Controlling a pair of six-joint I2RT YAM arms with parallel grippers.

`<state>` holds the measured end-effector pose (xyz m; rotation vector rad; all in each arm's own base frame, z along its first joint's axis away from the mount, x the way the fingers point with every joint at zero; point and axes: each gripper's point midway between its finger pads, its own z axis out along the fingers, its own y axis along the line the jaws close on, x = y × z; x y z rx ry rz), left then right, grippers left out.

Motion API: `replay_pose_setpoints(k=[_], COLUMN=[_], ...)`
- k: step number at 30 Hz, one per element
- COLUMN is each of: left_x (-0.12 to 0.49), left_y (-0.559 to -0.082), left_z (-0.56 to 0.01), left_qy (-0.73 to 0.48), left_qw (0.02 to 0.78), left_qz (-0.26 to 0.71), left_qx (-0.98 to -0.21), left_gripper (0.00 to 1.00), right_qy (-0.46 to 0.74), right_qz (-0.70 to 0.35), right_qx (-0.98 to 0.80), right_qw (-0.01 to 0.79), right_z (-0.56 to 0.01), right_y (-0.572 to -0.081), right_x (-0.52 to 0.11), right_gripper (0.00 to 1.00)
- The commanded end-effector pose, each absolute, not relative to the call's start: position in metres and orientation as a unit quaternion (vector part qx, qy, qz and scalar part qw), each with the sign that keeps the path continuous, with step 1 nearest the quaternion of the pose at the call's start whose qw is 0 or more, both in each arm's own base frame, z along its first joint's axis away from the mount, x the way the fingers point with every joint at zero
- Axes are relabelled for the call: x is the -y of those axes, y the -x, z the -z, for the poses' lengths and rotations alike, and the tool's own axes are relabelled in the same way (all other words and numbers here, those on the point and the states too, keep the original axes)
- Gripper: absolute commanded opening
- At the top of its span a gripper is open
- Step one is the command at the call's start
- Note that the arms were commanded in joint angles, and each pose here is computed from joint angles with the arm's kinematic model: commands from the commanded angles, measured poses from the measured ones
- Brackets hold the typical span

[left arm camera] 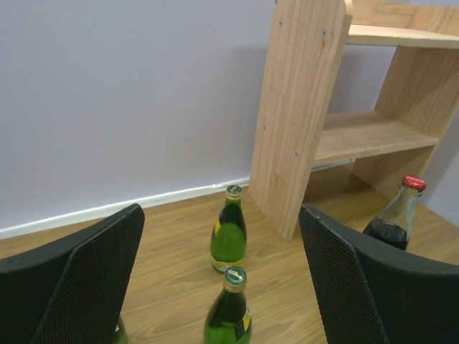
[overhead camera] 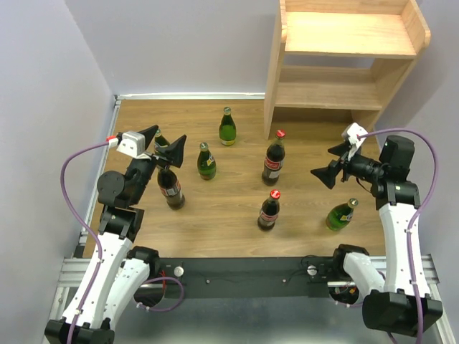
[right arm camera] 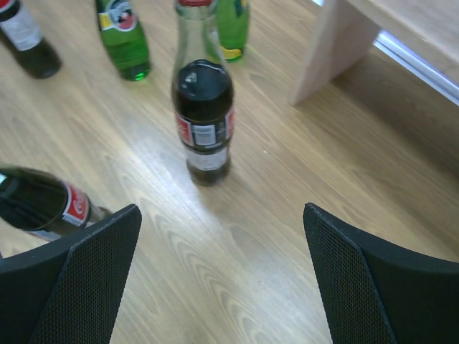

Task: Place and organize the beverage onto the shelf
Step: Move the drink to the center of the board.

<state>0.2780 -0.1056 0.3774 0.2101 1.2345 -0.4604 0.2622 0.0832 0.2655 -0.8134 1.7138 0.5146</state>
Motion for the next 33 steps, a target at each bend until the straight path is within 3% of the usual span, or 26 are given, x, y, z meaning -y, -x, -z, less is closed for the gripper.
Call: replay_pose_setpoints(k=[1,14,28,33], left_x=[0.115,0.134,0.139,0.139], left_y=[-0.27,-0.26,-0.253,-0.252], left_z=[-0.385,-0.385,-0.39,-0.39], left_qy=[-0.126,-0.179,-0.193,-0.194], left_qw=[0.79,0.779,0.779,0.779], left_qz=[0.229,0.262,0.272,0.274], left_qx=[-0.555,-0.541,-0.53,-0.53], left_gripper=[0.96,0.96,0.96,0.96], right_qy=[0.38,0.375,0.293,0.281], right_qz=[-0.266,-0.245,-0.11,-0.076], right_qx=[-0.699,-0.721,-0.839,-0.846], right_qw=[0.544,0.529,0.445,0.448], right_z=[-0.256,-0.241,-0.21,-0.22], right_y=[-0.248,-0.252,-0.232,-0.23], right_x=[-0.099,-0.091,-0.037,-0.027], right_gripper=[1.0,1.0,1.0,1.0])
